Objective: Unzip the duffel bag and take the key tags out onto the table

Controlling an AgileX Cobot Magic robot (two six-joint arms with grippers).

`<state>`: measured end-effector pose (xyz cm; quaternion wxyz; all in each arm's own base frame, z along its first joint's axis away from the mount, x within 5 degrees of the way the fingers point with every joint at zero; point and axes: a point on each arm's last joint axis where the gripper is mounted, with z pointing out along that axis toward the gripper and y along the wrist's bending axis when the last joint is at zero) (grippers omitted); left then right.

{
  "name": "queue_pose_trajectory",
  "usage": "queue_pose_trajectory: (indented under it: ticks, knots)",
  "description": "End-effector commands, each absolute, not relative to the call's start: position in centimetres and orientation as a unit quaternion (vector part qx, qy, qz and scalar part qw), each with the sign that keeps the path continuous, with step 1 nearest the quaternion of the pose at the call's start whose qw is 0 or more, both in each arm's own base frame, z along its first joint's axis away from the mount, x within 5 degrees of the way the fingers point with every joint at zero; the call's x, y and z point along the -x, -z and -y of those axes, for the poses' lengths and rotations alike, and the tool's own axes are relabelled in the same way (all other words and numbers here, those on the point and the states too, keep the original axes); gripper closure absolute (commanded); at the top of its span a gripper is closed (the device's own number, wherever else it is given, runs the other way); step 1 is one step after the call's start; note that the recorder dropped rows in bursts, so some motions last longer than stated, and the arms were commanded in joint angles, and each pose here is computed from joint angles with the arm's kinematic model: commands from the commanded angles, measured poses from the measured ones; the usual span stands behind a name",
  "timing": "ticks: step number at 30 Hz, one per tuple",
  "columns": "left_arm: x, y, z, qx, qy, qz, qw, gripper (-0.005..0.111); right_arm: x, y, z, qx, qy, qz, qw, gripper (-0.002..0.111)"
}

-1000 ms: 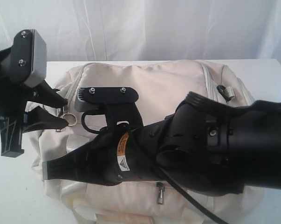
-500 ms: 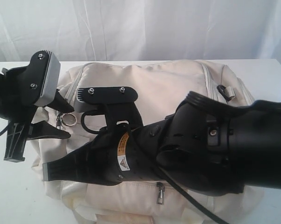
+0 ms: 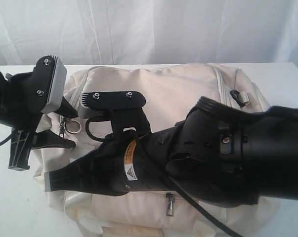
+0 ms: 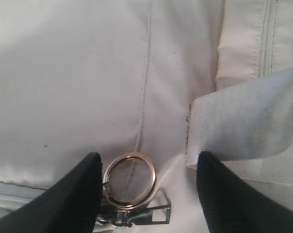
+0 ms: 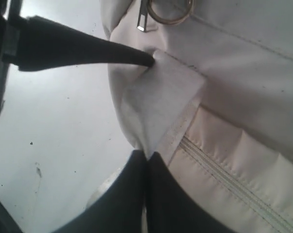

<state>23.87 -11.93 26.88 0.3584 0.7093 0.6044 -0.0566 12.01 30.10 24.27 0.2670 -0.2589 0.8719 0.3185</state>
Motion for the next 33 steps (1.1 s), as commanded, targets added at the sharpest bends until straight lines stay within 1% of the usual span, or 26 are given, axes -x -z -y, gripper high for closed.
queue_pose_trajectory:
  ticks: [1, 3, 5, 6, 8, 10, 21, 23, 24, 25, 28, 30, 33]
  knots:
    - [-24.33, -26.03, 12.25, -0.709, 0.071, -0.61, 0.346, 0.047, -11.72, -24.64, -30.02, 0.268, -0.323, -0.865, 0.273, 0.108]
    - [-24.32, -26.12, 12.28, -0.706, 0.072, -0.611, 0.349, 0.056, -11.72, -24.64, -30.02, 0.268, -0.323, -0.865, 0.273, 0.108]
    - [-24.32, -26.15, 12.31, -0.704, 0.074, -0.613, 0.351, 0.07, -11.72, -24.64, -30.02, 0.268, -0.323, -0.865, 0.273, 0.108]
    - [-24.33, -26.21, 12.39, -0.7, 0.079, -0.615, 0.355, 0.075, -11.72, -24.63, -30.01, 0.268, -0.323, -0.866, 0.273, 0.108]
    - [-24.36, -26.43, 12.63, -0.684, 0.094, -0.623, 0.368, 0.082, -11.72, -24.63, -30.01, 0.268, -0.323, -0.866, 0.273, 0.108]
    - [-24.56, -26.57, 12.68, -0.673, 0.093, -0.629, 0.379, 0.083, -11.72, -24.63, -30.01, 0.268, -0.323, -0.866, 0.273, 0.108]
    - [-24.72, -26.6, 12.63, -0.668, 0.086, -0.632, 0.383, 0.083, -11.72, -24.58, -29.98, 0.269, -0.321, -0.867, 0.272, 0.108]
    - [-24.7, -26.6, 12.63, -0.669, 0.087, -0.632, 0.382, 0.08, -11.71, -24.57, -29.96, 0.269, -0.32, -0.867, 0.271, 0.108]
    - [-24.68, -26.6, 12.64, -0.669, 0.088, -0.632, 0.382, 0.076, -11.71, -24.55, -29.95, 0.269, -0.319, -0.868, 0.271, 0.108]
    - [-24.6, -26.56, 12.66, -0.672, 0.09, -0.63, 0.379, 0.07, -11.71, -24.54, -29.94, 0.269, -0.319, -0.868, 0.27, 0.108]
    - [-24.45, -26.39, 12.54, -0.693, 0.082, -0.615, 0.368, 0.046, -11.71, -24.53, -29.93, 0.269, -0.318, -0.868, 0.27, 0.108]
    - [-24.57, -26.4, 12.49, -0.692, 0.075, -0.615, 0.37, 0.037, -11.71, -24.51, -29.91, 0.269, -0.317, -0.869, 0.269, 0.108]
    - [-24.96, -26.44, 12.39, -0.685, 0.058, -0.619, 0.38, 0.037, -11.71, -24.51, -29.91, 0.269, -0.317, -0.869, 0.269, 0.108]
